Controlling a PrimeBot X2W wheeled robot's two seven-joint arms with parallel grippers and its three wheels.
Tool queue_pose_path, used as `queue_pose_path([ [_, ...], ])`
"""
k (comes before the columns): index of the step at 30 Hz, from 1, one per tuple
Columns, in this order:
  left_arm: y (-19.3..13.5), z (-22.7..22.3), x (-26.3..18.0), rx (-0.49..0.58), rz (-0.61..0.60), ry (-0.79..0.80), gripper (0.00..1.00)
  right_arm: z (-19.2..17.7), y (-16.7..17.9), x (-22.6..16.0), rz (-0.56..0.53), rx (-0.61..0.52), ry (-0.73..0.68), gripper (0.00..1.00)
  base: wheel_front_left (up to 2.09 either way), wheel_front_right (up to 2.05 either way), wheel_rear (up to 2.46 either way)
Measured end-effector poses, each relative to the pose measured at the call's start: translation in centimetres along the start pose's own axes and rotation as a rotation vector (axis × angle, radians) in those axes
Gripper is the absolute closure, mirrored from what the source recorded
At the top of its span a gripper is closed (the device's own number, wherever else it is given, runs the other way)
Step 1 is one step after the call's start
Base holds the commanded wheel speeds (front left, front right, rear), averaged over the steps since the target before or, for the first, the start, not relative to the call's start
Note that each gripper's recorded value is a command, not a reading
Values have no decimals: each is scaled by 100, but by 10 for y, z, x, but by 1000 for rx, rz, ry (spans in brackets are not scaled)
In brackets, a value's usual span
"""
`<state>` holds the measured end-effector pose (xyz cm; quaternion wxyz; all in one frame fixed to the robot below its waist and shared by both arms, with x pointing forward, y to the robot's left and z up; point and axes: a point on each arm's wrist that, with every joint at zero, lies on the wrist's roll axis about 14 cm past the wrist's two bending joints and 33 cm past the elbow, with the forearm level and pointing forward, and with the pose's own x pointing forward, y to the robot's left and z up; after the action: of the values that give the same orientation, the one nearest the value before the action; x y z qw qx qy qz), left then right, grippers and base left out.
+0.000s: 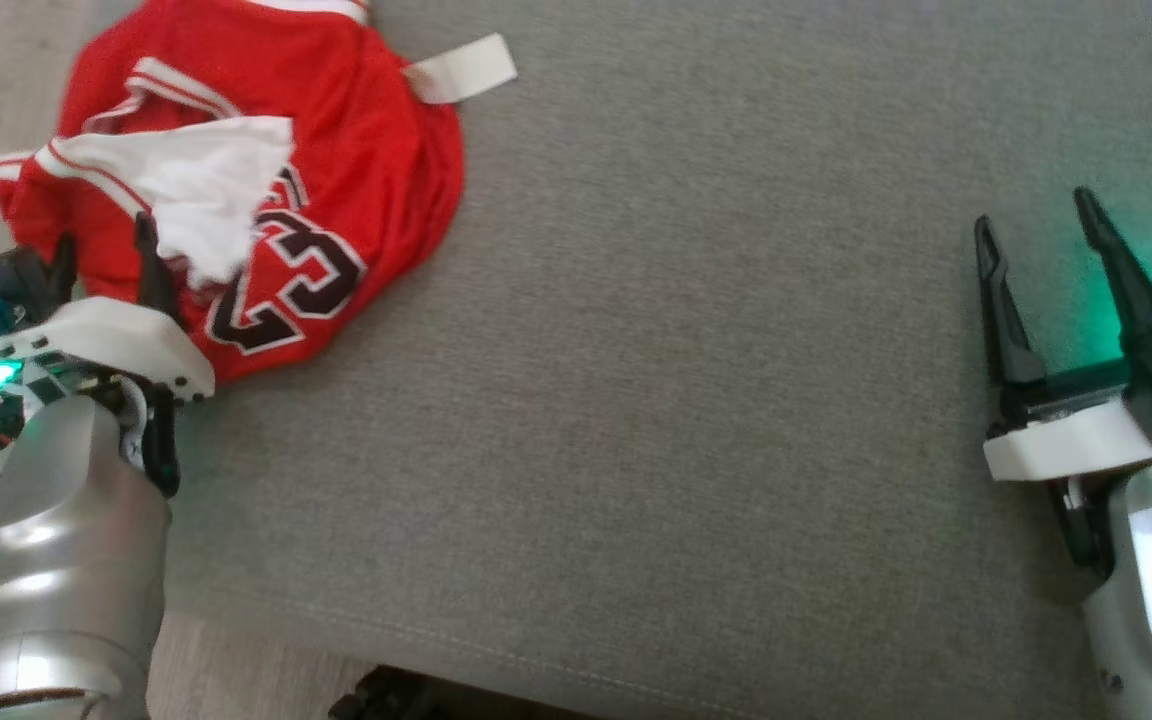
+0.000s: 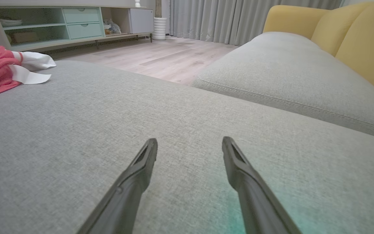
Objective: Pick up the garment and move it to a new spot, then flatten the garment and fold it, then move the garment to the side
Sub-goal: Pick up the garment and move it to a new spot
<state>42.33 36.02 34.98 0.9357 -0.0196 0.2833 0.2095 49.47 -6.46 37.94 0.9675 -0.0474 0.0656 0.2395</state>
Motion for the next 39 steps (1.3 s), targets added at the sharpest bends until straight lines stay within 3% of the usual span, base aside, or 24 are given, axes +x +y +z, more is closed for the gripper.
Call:
queue_pose_path([
  [1,-5,0,3,-2,-15,-10,66,-1,-3,0,-7,1,0,0,0,0,0],
  [2,-9,1,6,-7,-26,-24,100,-3,-5,-1,-13,1,2,0,0,0,0],
  [8,-17,36,10,41,-46,-145,100,0,-9,-4,-29,-8,0,0,0,0,0],
  [15,-36,163,-35,131,-131,-547,100,22,22,-22,-15,55,-14,0,0,0,0],
  [20,-60,234,-89,204,-225,-793,100,54,15,-46,-72,70,-75,0,0,0,0],
  [32,-239,384,-245,284,-660,-1315,100,71,-42,-150,-351,117,-125,0,0,0,0],
  [39,-328,404,-305,255,-859,-1396,100,77,-73,-201,-513,132,-158,0,0,0,0],
])
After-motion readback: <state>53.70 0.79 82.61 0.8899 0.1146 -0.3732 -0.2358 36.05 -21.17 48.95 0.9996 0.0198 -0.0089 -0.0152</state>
